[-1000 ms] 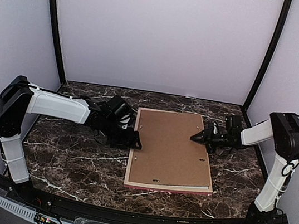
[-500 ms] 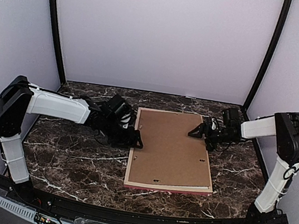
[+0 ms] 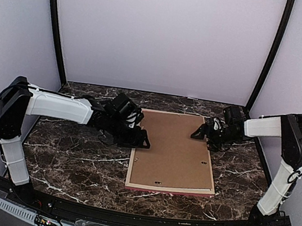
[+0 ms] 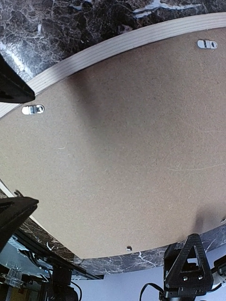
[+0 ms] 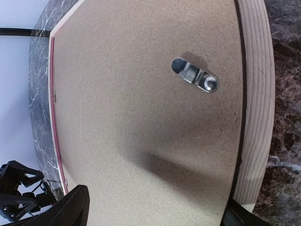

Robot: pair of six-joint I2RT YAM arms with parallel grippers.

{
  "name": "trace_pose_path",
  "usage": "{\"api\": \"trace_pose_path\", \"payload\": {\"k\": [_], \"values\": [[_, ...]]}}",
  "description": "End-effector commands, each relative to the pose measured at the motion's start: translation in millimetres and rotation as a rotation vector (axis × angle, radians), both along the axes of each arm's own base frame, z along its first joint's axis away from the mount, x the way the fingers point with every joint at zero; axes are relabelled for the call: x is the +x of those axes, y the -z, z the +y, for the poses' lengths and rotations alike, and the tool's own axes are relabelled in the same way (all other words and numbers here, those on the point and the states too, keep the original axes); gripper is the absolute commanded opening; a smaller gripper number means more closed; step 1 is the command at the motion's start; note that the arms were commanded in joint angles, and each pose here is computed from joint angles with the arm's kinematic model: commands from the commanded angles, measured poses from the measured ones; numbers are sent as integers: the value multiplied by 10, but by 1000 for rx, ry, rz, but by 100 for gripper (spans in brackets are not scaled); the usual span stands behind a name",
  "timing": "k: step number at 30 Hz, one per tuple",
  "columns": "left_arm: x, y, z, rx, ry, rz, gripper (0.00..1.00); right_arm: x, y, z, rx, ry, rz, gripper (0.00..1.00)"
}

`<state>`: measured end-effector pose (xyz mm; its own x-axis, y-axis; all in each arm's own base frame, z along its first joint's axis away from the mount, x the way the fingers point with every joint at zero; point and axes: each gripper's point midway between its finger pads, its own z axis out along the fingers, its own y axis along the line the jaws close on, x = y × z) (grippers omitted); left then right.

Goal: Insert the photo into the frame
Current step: Place the backboard on the frame body.

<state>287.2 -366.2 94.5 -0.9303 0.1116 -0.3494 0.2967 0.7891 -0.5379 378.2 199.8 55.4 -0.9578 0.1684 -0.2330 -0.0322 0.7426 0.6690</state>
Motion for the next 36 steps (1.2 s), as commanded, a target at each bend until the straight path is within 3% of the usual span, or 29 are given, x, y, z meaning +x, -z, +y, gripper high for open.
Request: {"api": "trace_pose_path", "payload": {"k": [1, 25, 36], "values": [[37, -145, -115, -24, 26, -47, 70, 33, -115, -35, -60, 1, -40, 85], [-167, -49, -775, -121, 166, -54, 70, -59, -47, -70, -216, -21, -31, 86], [-207, 255, -720, -59, 150, -10, 70, -53, -37, -139, -274, -35, -25, 86]]}}
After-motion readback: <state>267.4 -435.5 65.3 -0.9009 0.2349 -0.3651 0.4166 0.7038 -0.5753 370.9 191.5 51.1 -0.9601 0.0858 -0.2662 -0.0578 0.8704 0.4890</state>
